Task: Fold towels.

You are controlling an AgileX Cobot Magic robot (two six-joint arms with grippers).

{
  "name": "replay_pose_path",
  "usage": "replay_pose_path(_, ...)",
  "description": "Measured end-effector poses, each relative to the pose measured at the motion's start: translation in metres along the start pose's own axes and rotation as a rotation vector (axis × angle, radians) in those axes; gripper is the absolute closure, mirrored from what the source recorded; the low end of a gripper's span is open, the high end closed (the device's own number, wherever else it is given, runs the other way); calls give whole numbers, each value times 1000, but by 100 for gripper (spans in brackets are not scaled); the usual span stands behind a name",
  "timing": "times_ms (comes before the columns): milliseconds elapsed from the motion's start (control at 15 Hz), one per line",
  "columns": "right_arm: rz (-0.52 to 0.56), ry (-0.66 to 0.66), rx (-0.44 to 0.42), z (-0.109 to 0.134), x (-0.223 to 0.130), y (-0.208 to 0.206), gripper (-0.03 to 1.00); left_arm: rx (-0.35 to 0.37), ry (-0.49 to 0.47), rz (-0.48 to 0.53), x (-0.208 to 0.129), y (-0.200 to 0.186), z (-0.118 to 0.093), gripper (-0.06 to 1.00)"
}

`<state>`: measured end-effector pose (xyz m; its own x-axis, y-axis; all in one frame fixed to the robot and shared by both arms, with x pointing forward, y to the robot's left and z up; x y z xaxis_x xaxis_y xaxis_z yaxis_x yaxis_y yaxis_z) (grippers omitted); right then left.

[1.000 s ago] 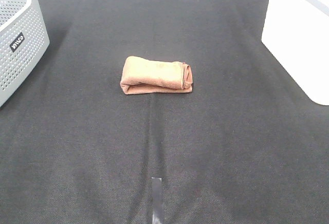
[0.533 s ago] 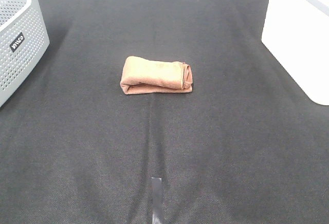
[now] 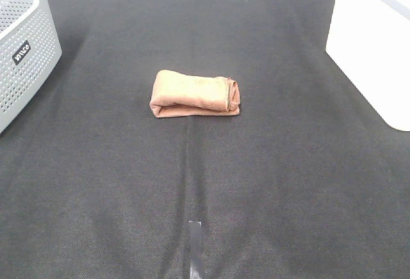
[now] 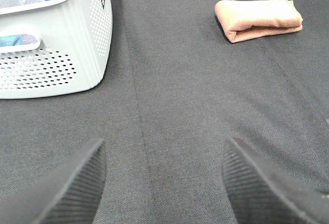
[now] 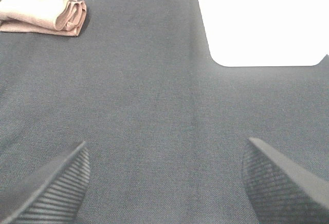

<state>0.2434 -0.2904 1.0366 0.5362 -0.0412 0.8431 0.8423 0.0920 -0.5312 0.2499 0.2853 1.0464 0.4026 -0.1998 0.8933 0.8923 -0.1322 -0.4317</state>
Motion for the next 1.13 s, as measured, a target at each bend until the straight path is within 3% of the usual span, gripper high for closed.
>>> replay_pose_path(1133, 0, 0, 1, 0, 0, 0, 20, 0, 0, -1, 0, 0, 0, 32)
Point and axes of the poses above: a point on each arm's last joint axis where the gripper is mounted, y pointing out along that axis toward the gripper, z along the wrist's bending axis when the last joint is at zero, x = y × z, the point moved 2 cm from there along y, pointing out along that axis toward the gripper, and after that the axes turned 8 degrees about y, right-handed, at the moved point
